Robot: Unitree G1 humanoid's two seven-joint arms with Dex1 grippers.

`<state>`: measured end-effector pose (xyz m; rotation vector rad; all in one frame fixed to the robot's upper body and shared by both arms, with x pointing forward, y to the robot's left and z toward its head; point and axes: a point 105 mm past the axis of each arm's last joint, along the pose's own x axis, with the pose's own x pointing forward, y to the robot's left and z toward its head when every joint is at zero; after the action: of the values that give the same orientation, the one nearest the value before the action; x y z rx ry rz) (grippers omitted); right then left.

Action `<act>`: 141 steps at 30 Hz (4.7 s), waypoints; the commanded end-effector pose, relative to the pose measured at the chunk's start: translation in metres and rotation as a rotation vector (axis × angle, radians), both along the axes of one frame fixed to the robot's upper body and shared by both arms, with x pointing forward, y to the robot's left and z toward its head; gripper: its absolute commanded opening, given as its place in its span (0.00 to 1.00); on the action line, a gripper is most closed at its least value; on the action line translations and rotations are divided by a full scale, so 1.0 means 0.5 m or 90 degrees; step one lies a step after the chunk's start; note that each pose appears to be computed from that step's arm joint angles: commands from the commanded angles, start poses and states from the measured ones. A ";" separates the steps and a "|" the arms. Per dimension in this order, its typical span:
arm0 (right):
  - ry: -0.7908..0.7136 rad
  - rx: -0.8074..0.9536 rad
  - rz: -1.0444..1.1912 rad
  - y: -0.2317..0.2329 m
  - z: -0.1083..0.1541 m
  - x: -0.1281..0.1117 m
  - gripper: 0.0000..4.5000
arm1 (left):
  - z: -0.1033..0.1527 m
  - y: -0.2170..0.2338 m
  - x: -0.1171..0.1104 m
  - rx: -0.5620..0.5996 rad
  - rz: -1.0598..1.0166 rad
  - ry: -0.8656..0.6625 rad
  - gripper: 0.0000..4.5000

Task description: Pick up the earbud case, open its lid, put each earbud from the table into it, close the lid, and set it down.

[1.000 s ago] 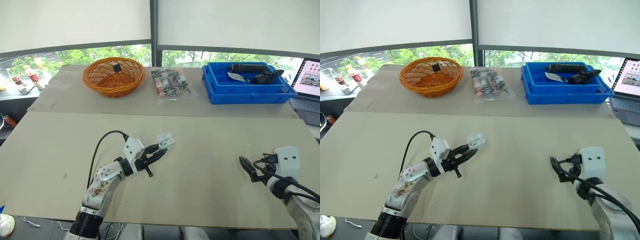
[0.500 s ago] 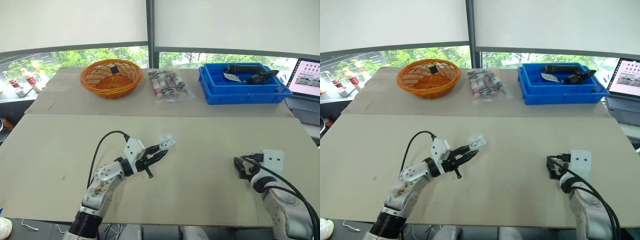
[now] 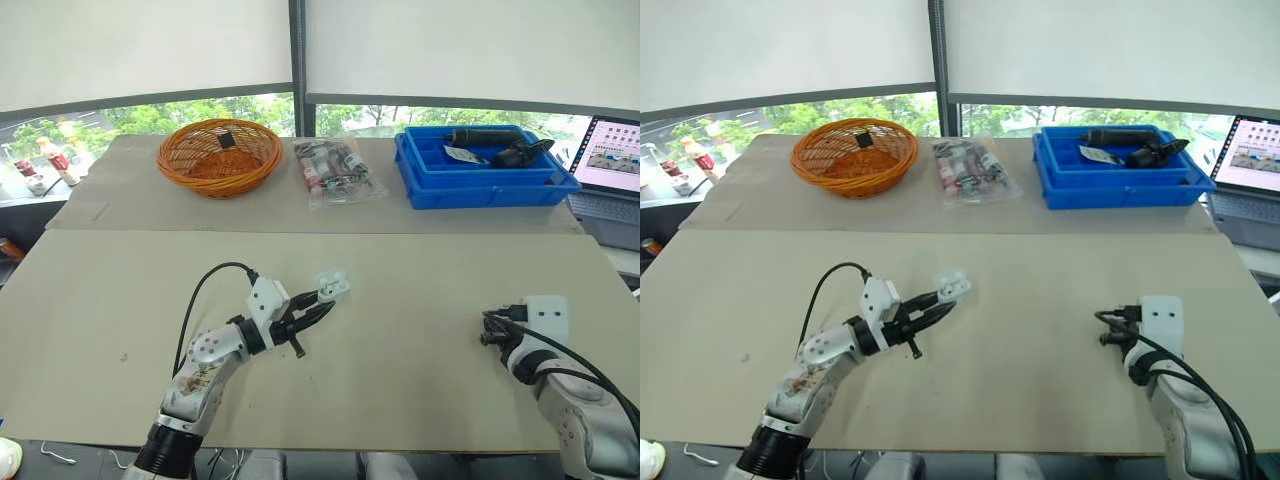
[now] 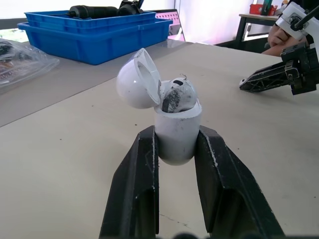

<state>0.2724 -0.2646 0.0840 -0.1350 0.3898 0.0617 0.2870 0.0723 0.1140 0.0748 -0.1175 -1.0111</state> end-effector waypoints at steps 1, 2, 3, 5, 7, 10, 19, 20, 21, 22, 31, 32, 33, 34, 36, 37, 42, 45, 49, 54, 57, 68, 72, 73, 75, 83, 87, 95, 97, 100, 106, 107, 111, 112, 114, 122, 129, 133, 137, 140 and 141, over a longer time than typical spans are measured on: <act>0.008 -0.024 0.136 0.032 0.007 -0.004 0.07 | 0.023 -0.007 -0.014 -0.010 -0.012 -0.026 0.12; 0.008 -0.046 0.173 0.034 0.014 -0.004 0.07 | 0.023 -0.006 -0.015 -0.010 -0.012 -0.025 0.12; 0.000 -0.087 0.249 0.041 0.031 -0.003 0.07 | 0.023 -0.004 -0.017 -0.010 -0.009 -0.024 0.12; -0.004 -0.174 0.403 0.055 0.054 -0.016 0.07 | 0.024 0.000 -0.022 -0.010 -0.006 -0.023 0.12; 0.010 -0.263 0.552 0.062 0.058 -0.039 0.07 | 0.022 0.005 -0.027 -0.006 -0.001 -0.022 0.12; 0.034 -0.348 0.709 0.057 0.051 -0.071 0.07 | 0.019 0.010 -0.032 -0.004 0.009 -0.018 0.12; 0.117 -0.406 0.874 0.028 0.030 -0.100 0.07 | 0.019 0.008 -0.045 0.002 0.004 -0.012 0.12; 0.124 -0.408 0.881 0.026 0.027 -0.102 0.07 | 0.019 0.009 -0.046 0.003 0.004 -0.012 0.12; 0.133 -0.410 0.890 0.024 0.023 -0.104 0.07 | 0.019 0.010 -0.046 0.005 0.004 -0.012 0.12; 0.146 -0.409 0.900 0.021 0.019 -0.107 0.07 | 0.019 0.013 -0.045 0.008 0.005 -0.013 0.12; 0.188 -0.399 0.948 0.015 0.013 -0.115 0.07 | 0.024 0.022 -0.045 0.016 0.010 -0.014 0.12; 0.195 -0.397 0.956 0.013 0.014 -0.118 0.07 | 0.024 0.022 -0.047 0.017 0.010 -0.013 0.12; 0.200 -0.391 0.959 0.014 0.017 -0.120 0.07 | 0.024 0.022 -0.048 0.017 0.010 -0.012 0.12; 0.206 -0.385 0.964 0.014 0.018 -0.123 0.07 | 0.023 0.023 -0.049 0.017 0.010 -0.010 0.12; 0.218 -0.376 0.972 0.015 0.019 -0.127 0.07 | 0.023 0.023 -0.052 0.018 0.009 -0.008 0.12; 0.228 -0.373 0.971 0.014 0.018 -0.129 0.07 | 0.022 0.022 -0.053 0.018 0.007 -0.007 0.12; 0.271 -0.351 0.942 0.008 0.011 -0.129 0.07 | 0.022 0.019 -0.053 0.018 0.005 -0.004 0.12; 0.301 -0.348 0.908 0.000 0.009 -0.125 0.07 | 0.021 0.019 -0.055 0.019 0.003 -0.001 0.12; 0.298 -0.362 0.911 0.005 0.015 -0.125 0.39 | 0.020 0.017 -0.056 0.016 0.001 0.005 0.12; 0.235 -0.367 0.911 0.031 0.053 -0.126 0.54 | 0.016 0.013 -0.062 0.014 -0.007 0.015 0.12; 0.223 -0.387 0.874 0.038 0.082 -0.127 0.54 | 0.011 0.014 -0.066 0.017 -0.009 0.021 0.12; 0.341 -0.440 0.750 0.077 0.097 -0.164 0.54 | 0.000 0.007 -0.074 0.022 -0.016 0.034 0.12; 0.365 -0.497 0.717 0.055 0.076 -0.146 0.54 | 0.002 0.006 -0.071 0.020 -0.015 0.033 0.12; 0.370 -0.501 0.713 0.051 0.072 -0.144 0.54 | 0.002 0.006 -0.071 0.020 -0.015 0.033 0.12; 0.374 -0.501 0.708 0.048 0.066 -0.139 0.54 | 0.003 0.006 -0.071 0.020 -0.014 0.032 0.12; 0.386 -0.474 0.709 0.047 0.046 -0.133 0.54 | 0.002 0.005 -0.074 0.018 -0.012 0.034 0.12; 0.390 -0.472 0.712 0.046 0.038 -0.133 0.54 | 0.002 0.006 -0.073 0.019 -0.011 0.034 0.12; 0.390 -0.455 0.720 0.055 0.033 -0.137 0.54 | 0.001 0.005 -0.074 0.021 -0.012 0.034 0.12; 0.394 -0.457 0.718 0.052 0.030 -0.136 0.54 | 0.001 0.005 -0.074 0.021 -0.013 0.034 0.12; 0.396 -0.461 0.715 0.049 0.028 -0.134 0.48 | 0.001 0.004 -0.074 0.020 -0.013 0.034 0.12; 0.391 -0.456 0.715 0.053 0.030 -0.131 0.08 | 0.000 0.002 -0.073 0.018 -0.014 0.034 0.12; 0.387 -0.456 0.713 0.054 0.032 -0.129 0.08 | 0.000 0.002 -0.072 0.017 -0.014 0.034 0.12; 0.355 -0.440 0.690 0.058 0.058 -0.116 0.08 | 0.002 0.000 -0.067 0.016 -0.015 0.029 0.12; 0.344 -0.434 0.682 0.059 0.064 -0.112 0.08 | 0.002 -0.001 -0.064 0.015 -0.015 0.027 0.12; 0.298 -0.412 0.671 0.070 0.084 -0.102 0.08 | 0.007 -0.002 -0.058 0.009 -0.016 0.021 0.12; -0.096 -0.120 0.607 0.220 0.224 -0.047 0.08 | 0.035 -0.021 -0.029 -0.027 -0.049 0.002 0.12; -0.314 0.096 0.510 0.320 0.288 -0.013 0.08 | 0.062 -0.034 0.012 -0.058 -0.048 -0.001 0.12; -0.350 0.152 0.467 0.344 0.284 0.002 0.08 | 0.070 -0.036 0.023 -0.068 -0.047 0.010 0.12; -0.367 0.149 0.446 0.355 0.272 0.018 0.08 | 0.075 -0.037 0.023 -0.073 -0.053 0.018 0.12; -0.380 0.129 0.440 0.362 0.263 0.026 0.08 | 0.076 -0.037 0.020 -0.071 -0.055 0.018 0.12; -0.380 0.125 0.435 0.362 0.260 0.030 0.08 | 0.076 -0.036 0.022 -0.072 -0.054 0.018 0.12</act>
<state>0.2893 -0.0847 0.2048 -0.0597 -0.2096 0.7277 0.2993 0.0549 0.1386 -0.0469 -0.1021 -1.0735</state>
